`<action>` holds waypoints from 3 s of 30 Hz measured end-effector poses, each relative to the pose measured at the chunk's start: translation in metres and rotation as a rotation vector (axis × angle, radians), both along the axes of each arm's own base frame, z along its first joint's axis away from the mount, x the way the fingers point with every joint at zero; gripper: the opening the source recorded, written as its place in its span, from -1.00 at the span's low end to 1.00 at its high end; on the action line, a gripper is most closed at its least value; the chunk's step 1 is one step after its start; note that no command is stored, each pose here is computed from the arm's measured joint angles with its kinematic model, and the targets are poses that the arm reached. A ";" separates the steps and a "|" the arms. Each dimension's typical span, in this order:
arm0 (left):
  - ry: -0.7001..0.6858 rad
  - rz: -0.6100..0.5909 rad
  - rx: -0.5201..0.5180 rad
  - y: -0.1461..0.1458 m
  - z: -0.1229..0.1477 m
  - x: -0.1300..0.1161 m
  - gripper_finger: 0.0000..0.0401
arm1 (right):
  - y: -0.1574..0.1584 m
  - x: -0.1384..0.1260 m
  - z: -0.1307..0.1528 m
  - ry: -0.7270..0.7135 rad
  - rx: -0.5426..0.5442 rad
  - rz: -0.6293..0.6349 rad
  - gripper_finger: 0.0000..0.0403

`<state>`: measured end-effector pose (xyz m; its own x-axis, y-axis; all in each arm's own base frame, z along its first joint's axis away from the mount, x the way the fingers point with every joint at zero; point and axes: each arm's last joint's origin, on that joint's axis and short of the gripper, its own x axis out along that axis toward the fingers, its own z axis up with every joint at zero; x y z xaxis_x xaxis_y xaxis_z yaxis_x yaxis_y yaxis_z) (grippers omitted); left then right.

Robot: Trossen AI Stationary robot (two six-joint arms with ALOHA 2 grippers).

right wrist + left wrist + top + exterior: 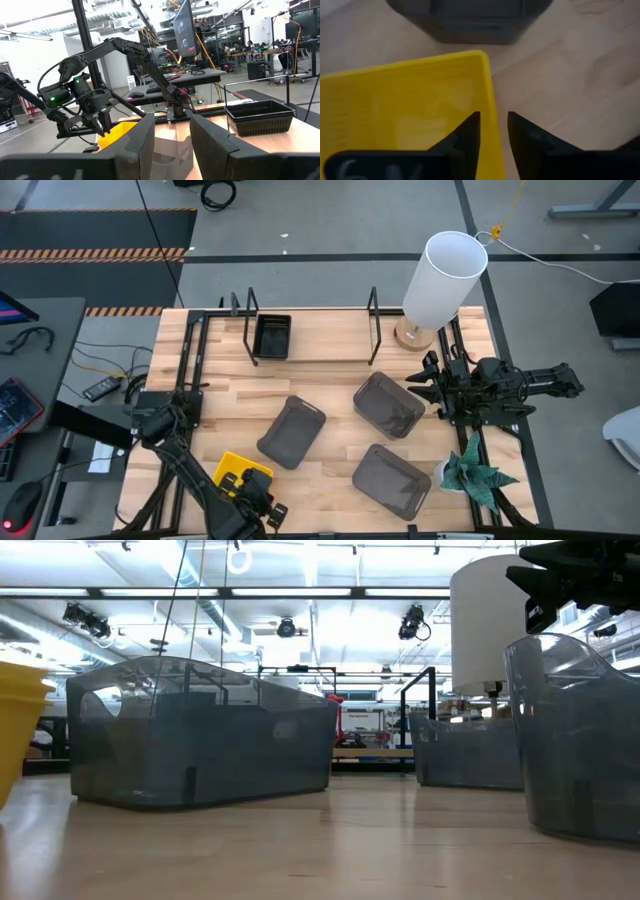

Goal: Stack baskets on shelf by color
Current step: Stack the right yellow bin on top of the left yellow bin, then put the stack of yellow bins on the shelf

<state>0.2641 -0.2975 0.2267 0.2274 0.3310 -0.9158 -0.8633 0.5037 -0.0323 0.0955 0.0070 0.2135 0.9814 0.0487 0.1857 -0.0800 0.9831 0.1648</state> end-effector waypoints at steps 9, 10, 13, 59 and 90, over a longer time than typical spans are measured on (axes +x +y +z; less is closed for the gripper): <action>0.000 -0.025 -0.068 -0.002 -0.001 0.007 -0.21 | 0.000 0.000 0.000 0.000 0.000 0.000 -0.35; 0.001 -0.025 -0.068 -0.002 -0.001 0.007 -0.18 | 0.000 0.000 0.000 0.000 0.000 0.000 -0.35; 0.004 -0.028 -0.064 -0.002 -0.001 0.007 -0.11 | 0.000 0.000 0.000 0.000 0.000 0.000 -0.35; 0.283 -0.154 -0.067 0.034 0.036 -0.007 -0.90 | 0.000 0.000 0.000 0.000 0.000 0.000 -0.35; 0.496 -1.088 0.431 0.199 0.079 0.086 -0.83 | 0.000 0.000 0.000 -0.001 0.000 0.000 -0.35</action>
